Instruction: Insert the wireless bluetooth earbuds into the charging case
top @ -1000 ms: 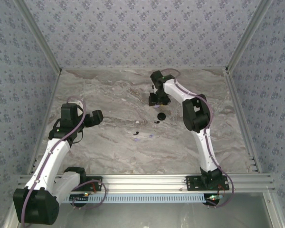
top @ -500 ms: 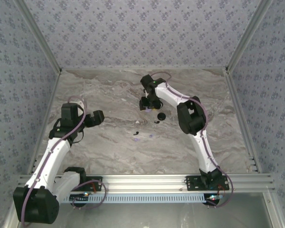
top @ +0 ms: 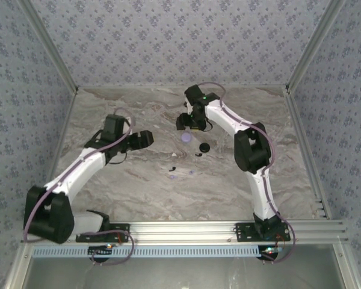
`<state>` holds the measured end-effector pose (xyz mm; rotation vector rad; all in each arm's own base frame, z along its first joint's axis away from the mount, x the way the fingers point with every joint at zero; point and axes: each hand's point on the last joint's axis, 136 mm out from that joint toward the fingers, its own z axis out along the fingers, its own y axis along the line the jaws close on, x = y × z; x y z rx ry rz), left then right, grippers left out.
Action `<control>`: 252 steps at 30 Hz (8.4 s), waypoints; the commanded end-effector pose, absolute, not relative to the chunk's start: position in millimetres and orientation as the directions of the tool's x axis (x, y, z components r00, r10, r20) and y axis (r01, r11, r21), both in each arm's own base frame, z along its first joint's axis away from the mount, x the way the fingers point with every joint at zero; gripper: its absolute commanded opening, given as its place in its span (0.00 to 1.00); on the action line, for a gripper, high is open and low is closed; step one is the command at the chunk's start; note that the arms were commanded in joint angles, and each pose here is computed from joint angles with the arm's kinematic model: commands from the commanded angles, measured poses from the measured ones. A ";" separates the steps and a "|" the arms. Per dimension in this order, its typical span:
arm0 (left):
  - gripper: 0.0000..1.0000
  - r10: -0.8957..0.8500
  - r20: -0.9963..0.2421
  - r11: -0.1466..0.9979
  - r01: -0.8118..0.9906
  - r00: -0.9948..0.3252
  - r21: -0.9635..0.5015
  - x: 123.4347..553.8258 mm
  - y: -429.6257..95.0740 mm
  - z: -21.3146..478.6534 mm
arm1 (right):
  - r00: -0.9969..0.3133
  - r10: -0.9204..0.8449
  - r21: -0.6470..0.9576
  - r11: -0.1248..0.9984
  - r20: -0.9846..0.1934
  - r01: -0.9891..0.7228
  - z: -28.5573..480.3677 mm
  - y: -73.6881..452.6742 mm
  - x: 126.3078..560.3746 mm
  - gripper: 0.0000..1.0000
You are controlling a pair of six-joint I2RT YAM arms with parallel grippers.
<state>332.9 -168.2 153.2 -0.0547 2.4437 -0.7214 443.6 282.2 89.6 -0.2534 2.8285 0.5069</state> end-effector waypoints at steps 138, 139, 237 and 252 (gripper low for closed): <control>0.44 -0.076 -0.076 0.691 0.002 -0.994 -0.722 399.3 -334.8 26.4 | -1.000 -0.012 0.573 0.820 0.025 0.004 17.4 251.9 413.0 0.18; 0.44 -0.076 -0.075 0.688 0.002 -0.994 -0.726 399.1 -336.5 27.1 | -1.000 -0.013 0.574 0.819 0.028 0.006 16.5 251.7 412.6 0.18; 0.19 -0.041 -0.615 0.316 0.574 -0.788 -0.756 356.4 -328.3 267.6 | -0.831 -0.128 0.788 0.267 -0.541 -0.554 257.6 270.3 374.8 0.25; 0.38 -0.038 -0.613 0.256 0.585 -0.789 -0.769 339.5 -327.7 276.9 | -0.818 -0.117 0.780 0.251 -0.564 -0.573 274.3 268.2 371.0 0.20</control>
